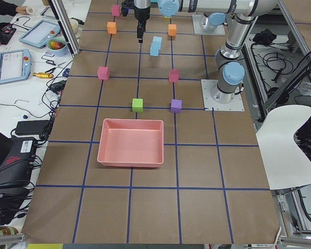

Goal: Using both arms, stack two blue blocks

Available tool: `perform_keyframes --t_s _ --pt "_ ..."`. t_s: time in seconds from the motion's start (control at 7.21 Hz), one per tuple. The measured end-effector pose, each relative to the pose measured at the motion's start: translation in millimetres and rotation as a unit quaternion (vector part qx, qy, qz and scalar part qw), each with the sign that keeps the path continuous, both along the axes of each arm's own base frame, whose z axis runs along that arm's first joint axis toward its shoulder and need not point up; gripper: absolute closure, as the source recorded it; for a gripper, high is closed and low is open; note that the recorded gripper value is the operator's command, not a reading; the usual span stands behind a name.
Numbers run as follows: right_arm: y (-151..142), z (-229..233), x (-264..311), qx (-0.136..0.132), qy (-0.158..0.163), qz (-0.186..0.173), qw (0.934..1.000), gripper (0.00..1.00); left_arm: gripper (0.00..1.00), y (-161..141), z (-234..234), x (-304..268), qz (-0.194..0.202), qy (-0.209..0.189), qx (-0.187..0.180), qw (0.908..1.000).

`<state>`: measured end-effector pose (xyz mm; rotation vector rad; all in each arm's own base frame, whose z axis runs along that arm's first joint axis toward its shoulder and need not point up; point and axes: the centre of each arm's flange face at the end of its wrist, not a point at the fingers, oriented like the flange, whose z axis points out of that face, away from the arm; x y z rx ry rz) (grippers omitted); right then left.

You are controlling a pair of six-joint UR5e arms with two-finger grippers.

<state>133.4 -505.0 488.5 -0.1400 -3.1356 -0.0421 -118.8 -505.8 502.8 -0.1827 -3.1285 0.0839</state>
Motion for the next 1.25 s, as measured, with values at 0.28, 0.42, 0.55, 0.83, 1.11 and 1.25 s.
perform_keyframes --t_s 0.28,0.42,0.55,0.83,1.11,1.25 --pt "0.1 -0.1 -0.2 0.000 0.001 0.000 1.0000 0.00 0.00 6.2 5.1 2.1 0.001 -0.001 -0.003 1.0000" --pt "0.1 -0.3 -0.3 0.000 0.001 0.000 1.0000 0.00 0.00 6.3 3.4 3.1 0.002 -0.001 -0.001 1.0000" --pt "0.1 -0.5 -0.4 0.001 0.002 0.000 1.0000 0.00 0.00 6.3 1.2 4.4 0.003 -0.001 0.002 1.0000" --pt "0.1 -0.9 -0.4 0.001 0.002 0.001 1.0000 0.00 0.00 7.5 0.1 5.7 0.004 -0.002 0.004 1.0000" --pt "-0.4 -1.0 -0.2 0.001 0.001 0.001 1.0000 0.00 0.00 5.1 -4.1 6.1 0.004 -0.001 0.008 1.0000" --pt "-0.4 -0.8 -0.2 0.001 0.001 0.001 1.0000 0.00 0.00 4.8 -4.8 6.3 0.004 -0.002 0.007 1.0000"
